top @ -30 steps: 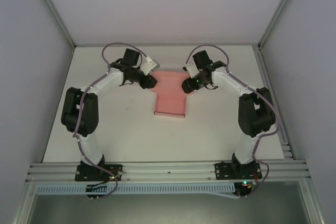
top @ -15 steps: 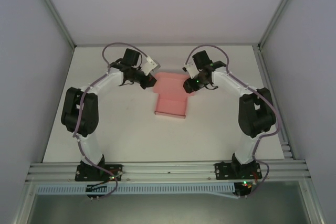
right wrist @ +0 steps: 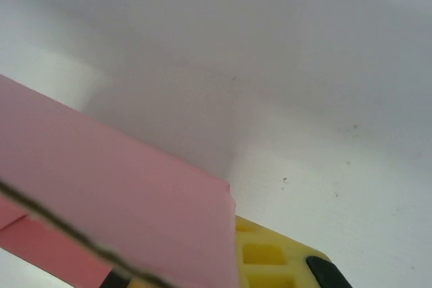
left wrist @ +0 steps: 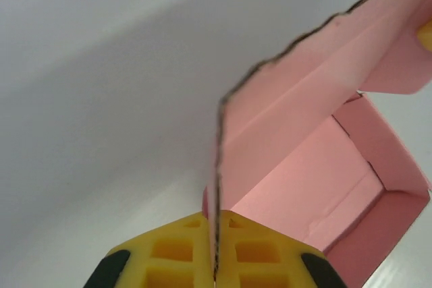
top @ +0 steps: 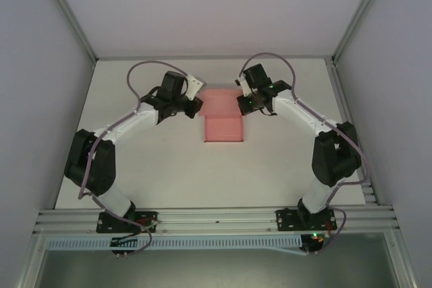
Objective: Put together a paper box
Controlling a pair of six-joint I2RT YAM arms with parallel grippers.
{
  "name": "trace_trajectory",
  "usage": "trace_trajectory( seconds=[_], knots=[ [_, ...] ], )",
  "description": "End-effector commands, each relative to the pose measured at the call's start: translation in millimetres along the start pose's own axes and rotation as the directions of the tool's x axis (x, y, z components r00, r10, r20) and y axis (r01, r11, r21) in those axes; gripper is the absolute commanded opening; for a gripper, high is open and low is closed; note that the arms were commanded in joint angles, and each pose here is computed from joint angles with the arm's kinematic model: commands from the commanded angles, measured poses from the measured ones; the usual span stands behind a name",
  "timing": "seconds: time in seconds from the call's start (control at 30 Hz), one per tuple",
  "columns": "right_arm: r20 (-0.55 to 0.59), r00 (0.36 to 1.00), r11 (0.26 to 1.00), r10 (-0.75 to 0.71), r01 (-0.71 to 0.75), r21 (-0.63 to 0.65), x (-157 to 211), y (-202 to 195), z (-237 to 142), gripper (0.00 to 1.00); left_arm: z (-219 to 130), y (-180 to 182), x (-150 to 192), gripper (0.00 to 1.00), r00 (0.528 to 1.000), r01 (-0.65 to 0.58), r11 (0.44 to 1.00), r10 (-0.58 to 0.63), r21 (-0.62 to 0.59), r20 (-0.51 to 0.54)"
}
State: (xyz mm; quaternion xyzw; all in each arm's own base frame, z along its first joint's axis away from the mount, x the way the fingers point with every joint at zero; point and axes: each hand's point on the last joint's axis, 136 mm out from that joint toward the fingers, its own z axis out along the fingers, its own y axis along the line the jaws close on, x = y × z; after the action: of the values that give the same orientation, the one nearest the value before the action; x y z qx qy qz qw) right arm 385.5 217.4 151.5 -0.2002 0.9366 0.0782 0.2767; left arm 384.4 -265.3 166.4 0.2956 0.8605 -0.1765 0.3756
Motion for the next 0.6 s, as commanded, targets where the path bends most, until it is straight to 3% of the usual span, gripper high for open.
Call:
trace_trajectory(
  seconds=[0.0, 0.17, 0.3, 0.57],
  knots=[
    [0.154, 0.975, 0.972, 0.159, -0.182, 0.151, -18.3, -7.9, -7.1, 0.00, -8.5, 12.3, -23.9, 0.00, 0.983, 0.145, 0.973, -0.121, -0.182, 0.139],
    [0.281, 0.917, 0.936, 0.283, -0.328, 0.130, -25.0, 4.4, 7.1, 0.00, 6.4, 4.1, -31.9, 0.00, 0.956, 0.236, 0.954, -0.193, -0.186, 0.221],
    [0.390, 0.873, 0.936, 0.292, -0.344, 0.070, -35.3, 15.6, 14.2, 0.00, 19.1, 4.2, -34.9, 0.00, 0.941, 0.266, 0.948, -0.216, -0.175, 0.260],
    [0.484, 0.807, 0.927, 0.338, -0.374, -0.024, -25.2, 34.2, 21.1, 0.00, 26.8, -12.1, -16.2, 0.00, 0.906, 0.328, 0.939, -0.281, -0.103, 0.315]
  ],
)
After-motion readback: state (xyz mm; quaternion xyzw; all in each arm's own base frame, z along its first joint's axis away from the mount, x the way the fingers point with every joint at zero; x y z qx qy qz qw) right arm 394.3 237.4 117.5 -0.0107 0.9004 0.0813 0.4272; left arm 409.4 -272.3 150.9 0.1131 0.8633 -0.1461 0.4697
